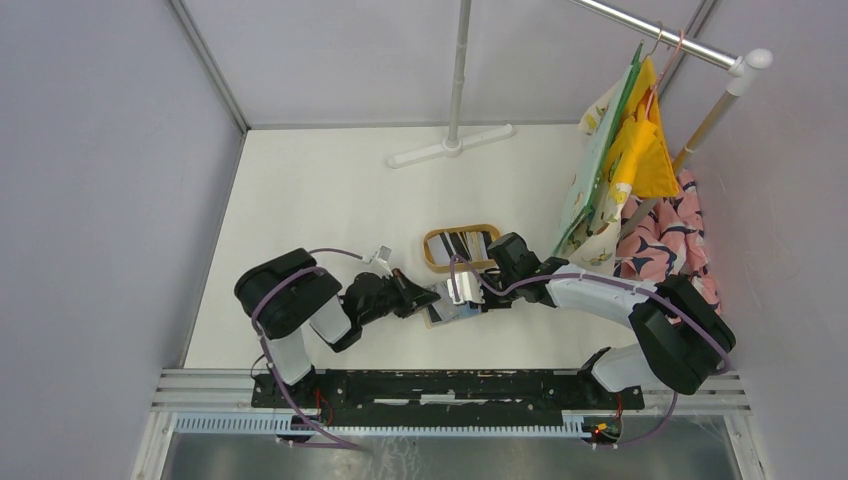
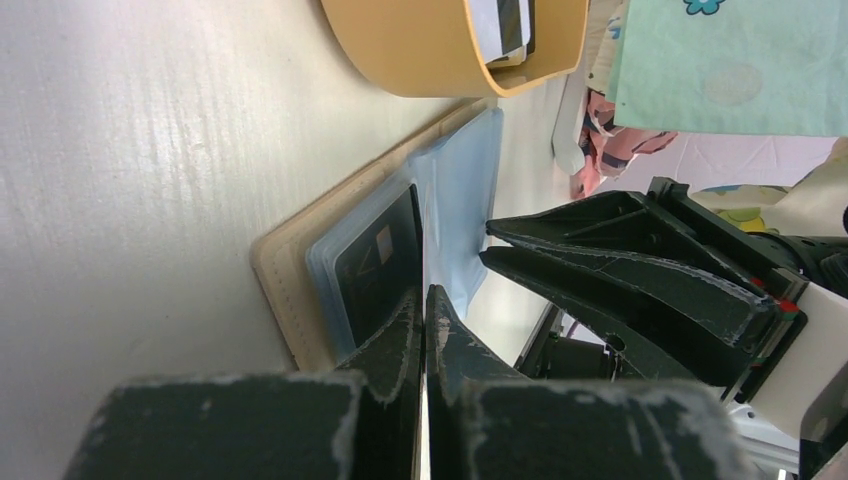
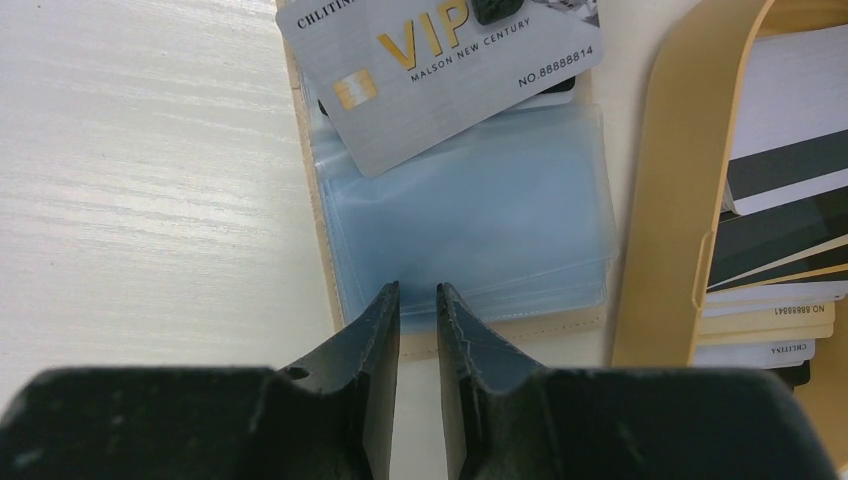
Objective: Put the credit cards into the card holder
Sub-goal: Insert the credit card into the card holder.
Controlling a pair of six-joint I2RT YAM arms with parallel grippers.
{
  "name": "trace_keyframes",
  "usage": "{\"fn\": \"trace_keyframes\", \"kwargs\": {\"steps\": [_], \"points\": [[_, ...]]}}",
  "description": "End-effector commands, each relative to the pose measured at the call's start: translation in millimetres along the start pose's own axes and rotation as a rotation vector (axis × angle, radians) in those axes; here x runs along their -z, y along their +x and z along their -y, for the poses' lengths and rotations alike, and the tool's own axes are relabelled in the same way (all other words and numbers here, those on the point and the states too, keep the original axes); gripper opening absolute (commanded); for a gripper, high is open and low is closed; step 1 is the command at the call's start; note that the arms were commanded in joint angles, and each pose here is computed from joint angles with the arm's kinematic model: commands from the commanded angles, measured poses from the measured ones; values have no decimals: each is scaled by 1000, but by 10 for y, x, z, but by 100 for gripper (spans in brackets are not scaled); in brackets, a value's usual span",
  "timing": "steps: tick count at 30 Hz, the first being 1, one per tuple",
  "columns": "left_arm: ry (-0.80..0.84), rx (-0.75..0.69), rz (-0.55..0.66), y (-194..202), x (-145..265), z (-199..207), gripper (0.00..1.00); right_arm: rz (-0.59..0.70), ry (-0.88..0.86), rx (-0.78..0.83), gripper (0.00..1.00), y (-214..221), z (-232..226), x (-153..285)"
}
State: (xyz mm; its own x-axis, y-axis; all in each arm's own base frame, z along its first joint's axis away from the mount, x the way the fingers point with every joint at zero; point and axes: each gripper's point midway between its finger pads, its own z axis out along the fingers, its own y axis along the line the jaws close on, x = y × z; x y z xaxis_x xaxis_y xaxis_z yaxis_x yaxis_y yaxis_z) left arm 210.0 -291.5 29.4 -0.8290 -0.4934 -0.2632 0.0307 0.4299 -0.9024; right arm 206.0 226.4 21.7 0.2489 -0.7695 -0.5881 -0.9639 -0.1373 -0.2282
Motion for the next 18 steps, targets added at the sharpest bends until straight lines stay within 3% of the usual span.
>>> {"fn": "trace_keyframes", "kwargs": {"steps": [1,18], "points": [[32,12,-5,-13,-54,62,2,8,28,6,26,-83,111,15],[-27,32,-74,92,-190,-12,2,13,49,8,30,-101,150,40]]}}
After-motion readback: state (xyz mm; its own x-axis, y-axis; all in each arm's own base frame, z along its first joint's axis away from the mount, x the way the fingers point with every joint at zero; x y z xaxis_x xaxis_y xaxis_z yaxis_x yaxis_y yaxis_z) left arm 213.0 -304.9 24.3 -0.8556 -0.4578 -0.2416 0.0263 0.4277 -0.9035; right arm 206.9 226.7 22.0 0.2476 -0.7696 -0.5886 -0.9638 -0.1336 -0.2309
